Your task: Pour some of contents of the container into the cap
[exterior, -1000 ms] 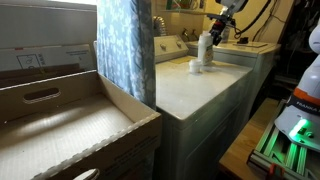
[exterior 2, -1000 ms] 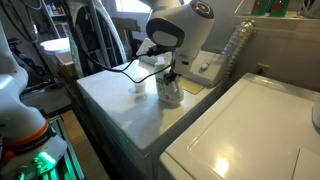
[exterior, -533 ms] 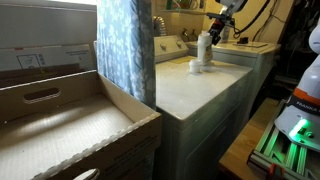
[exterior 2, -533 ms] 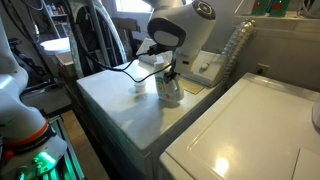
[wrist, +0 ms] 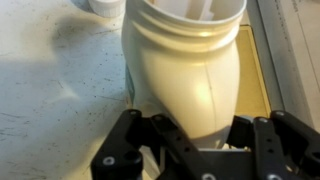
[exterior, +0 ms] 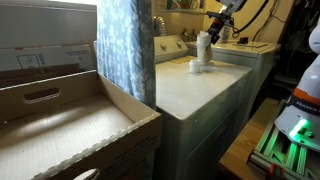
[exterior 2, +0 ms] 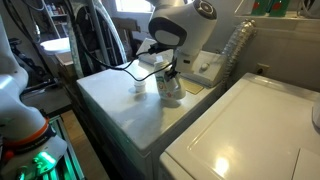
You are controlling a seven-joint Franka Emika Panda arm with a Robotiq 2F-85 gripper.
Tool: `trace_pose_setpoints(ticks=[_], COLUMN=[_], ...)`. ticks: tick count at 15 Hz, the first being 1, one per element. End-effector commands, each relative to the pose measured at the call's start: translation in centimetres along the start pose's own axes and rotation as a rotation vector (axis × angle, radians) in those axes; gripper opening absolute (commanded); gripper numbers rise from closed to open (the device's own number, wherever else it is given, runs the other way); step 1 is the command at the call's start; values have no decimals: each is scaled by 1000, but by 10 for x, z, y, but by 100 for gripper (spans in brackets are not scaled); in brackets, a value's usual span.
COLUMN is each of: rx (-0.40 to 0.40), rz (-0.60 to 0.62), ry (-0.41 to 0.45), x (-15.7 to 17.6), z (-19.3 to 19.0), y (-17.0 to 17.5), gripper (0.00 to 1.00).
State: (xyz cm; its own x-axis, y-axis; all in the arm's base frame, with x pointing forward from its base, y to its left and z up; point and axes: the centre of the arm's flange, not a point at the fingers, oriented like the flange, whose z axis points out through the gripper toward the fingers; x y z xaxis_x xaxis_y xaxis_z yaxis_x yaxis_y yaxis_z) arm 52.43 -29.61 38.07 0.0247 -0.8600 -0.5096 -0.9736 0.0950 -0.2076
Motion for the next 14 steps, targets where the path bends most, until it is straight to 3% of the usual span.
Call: trace_pose_setpoints(ticks=[1, 14], rx=[38, 58], rz=[-10, -34], ry=[-48, -107], x=[-4, -12], z=[-26, -38], y=[-8, -14], gripper=[0, 0])
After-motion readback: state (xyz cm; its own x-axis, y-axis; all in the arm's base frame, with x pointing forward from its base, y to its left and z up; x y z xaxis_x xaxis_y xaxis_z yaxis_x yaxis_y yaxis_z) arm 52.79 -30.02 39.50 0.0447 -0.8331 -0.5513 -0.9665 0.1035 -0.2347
